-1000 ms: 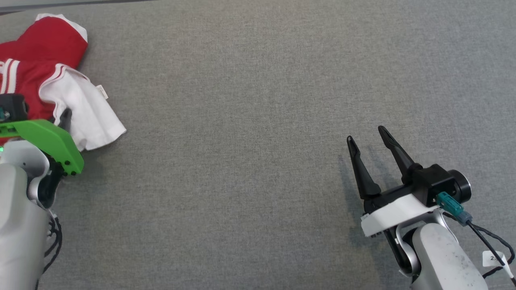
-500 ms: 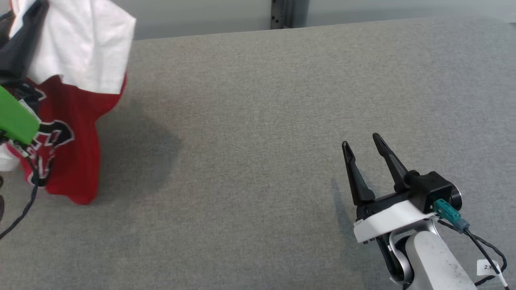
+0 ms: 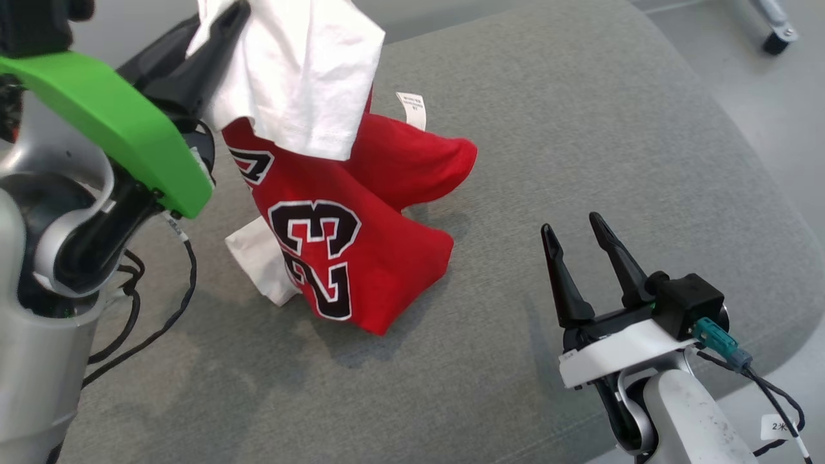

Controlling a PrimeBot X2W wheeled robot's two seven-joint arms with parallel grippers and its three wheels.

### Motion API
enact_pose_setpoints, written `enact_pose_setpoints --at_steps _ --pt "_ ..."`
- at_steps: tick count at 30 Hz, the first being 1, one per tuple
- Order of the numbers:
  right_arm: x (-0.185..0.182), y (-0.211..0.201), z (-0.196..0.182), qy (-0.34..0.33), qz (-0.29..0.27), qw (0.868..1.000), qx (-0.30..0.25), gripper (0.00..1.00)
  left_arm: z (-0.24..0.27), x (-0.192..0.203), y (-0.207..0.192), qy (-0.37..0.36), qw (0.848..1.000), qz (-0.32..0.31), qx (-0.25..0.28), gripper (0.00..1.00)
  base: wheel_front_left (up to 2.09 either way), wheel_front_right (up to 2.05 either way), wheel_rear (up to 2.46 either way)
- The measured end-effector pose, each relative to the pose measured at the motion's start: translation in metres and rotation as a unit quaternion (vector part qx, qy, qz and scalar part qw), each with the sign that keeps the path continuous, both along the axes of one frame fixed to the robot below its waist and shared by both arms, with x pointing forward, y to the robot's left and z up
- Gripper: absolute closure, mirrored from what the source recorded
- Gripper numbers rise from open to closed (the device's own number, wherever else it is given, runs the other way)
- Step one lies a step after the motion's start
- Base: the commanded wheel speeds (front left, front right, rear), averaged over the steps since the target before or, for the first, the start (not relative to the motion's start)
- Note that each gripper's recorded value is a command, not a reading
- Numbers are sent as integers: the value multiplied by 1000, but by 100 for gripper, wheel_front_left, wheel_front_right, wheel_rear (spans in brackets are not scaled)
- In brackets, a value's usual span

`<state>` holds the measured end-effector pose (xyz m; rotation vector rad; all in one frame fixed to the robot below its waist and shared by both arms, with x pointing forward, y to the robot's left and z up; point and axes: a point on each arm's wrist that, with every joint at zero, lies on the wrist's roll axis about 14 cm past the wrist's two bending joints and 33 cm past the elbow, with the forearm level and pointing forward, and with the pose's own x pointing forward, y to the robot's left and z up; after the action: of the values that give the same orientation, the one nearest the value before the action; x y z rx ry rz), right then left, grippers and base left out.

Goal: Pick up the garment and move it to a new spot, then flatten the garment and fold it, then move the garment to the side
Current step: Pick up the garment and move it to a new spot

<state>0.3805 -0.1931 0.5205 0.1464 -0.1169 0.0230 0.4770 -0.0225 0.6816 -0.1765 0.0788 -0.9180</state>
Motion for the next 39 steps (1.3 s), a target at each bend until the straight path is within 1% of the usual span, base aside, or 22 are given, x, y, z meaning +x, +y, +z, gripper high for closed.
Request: enact_pose_setpoints --at_steps 4,6,7,8,9,10,12,14,15,16,17,19,21,25,27,29,32,35,37,39 --pt "-18 -26 0 4 -42 999 3 0 -65 26 -27 67 998 17 7 100 0 0 0" --pt "-27 -37 -2 10 -62 998 3 0 -120 29 -40 123 992 21 27 100 0 0 0" --pt "-32 -42 -4 13 -71 997 4 0 -142 28 -45 136 990 23 36 100 0 0 0" --pt "-37 -46 -7 18 -80 997 4 0 -164 31 -46 141 988 33 52 100 0 0 0" --pt "-42 -51 -10 25 -89 996 3 0 -186 29 -48 138 987 29 76 100 0 0 0" --pt "-46 -53 -13 30 -95 995 2 0 -204 30 -48 148 985 37 84 100 0 0 0" --pt "-51 -56 -16 37 -102 994 0 0 -237 24 -51 174 980 39 93 100 0 0 0" --pt "-55 -60 -21 47 -110 993 -2 0 -257 17 -59 179 978 28 99 100 0 0 0" --pt "-56 -62 -24 51 -113 992 -3 0 -262 14 -63 183 978 26 95 95 0 0 0" --pt "-57 -63 -26 55 -115 992 -6 0 -265 10 -67 181 979 21 92 53 0 0 0" --pt "-57 -64 -28 58 -116 991 -9 0 -266 7 -70 170 981 16 95 0 0 0 0" --pt "-55 -64 -31 63 -115 991 -15 0 -256 10 -73 134 988 18 79 0 0 0 0" --pt "-52 -66 -32 65 -115 991 -24 0 -239 15 -72 78 995 28 63 0 0 0 0" --pt "-56 -69 -36 73 -116 990 -41 0 -221 1 -64 49 997 51 17 0 0 0 0" --pt "-59 -72 -32 67 -116 990 -51 0 -218 -10 -50 43 996 72 5 0 0 0 0" --pt "-64 -76 -27 60 -115 990 -62 0 -215 -22 -27 32 995 99 5 0 0 0 0" --pt "-65 -76 -18 46 -107 990 -77 0 -218 -40 13 34 988 151 8 0 0 0 0" --pt "-58 -64 -13 34 -77 992 -97 0 -227 -63 62 44 975 214 28 0 0 0 0" --pt "-52 -52 -9 25 -56 993 -104 0 -222 -76 92 42 965 259 23 0 0 0 0" --pt "-48 -45 -6 17 -43 993 -108 0 -221 -91 116 39 955 292 24 0 0 0 0"
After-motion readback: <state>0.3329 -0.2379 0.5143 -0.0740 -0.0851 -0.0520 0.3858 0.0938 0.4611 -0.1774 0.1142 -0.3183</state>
